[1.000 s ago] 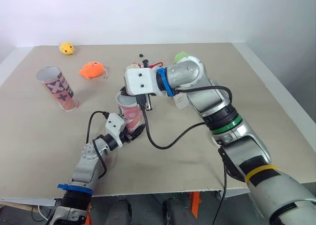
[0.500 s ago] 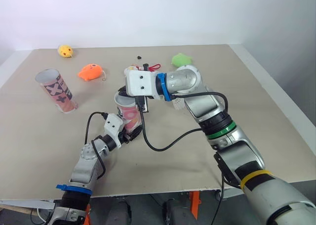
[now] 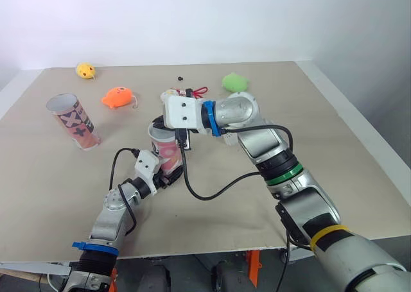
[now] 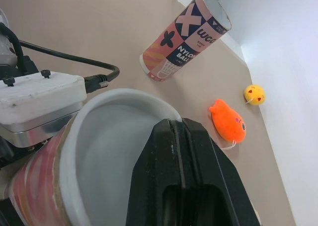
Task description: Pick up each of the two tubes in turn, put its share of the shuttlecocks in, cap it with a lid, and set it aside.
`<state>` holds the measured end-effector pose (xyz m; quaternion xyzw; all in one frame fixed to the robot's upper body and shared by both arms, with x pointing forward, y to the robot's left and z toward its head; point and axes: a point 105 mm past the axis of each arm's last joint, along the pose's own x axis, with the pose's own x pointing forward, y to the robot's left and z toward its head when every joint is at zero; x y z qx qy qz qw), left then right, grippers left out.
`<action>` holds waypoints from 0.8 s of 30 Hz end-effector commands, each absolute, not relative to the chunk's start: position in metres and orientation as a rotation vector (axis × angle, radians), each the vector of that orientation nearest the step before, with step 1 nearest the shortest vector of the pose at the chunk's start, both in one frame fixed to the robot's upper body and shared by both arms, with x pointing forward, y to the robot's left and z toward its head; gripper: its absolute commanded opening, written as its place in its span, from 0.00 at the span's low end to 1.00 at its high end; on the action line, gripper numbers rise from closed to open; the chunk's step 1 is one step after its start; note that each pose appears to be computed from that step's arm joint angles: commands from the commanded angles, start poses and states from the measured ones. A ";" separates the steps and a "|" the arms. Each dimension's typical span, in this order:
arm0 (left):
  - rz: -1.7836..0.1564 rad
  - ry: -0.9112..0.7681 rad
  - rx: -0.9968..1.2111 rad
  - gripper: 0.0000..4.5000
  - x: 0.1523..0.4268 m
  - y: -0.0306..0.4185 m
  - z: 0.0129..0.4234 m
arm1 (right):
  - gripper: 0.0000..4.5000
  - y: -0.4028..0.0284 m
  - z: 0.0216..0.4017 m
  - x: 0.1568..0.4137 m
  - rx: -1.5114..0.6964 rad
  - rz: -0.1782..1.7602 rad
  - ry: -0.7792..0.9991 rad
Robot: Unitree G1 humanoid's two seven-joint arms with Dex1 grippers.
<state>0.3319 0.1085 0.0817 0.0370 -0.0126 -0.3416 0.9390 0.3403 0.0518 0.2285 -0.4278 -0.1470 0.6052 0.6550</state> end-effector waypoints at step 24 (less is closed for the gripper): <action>-0.740 0.024 0.081 0.71 0.330 0.095 0.071 | 0.01 0.077 0.234 0.314 -1.155 1.517 -0.392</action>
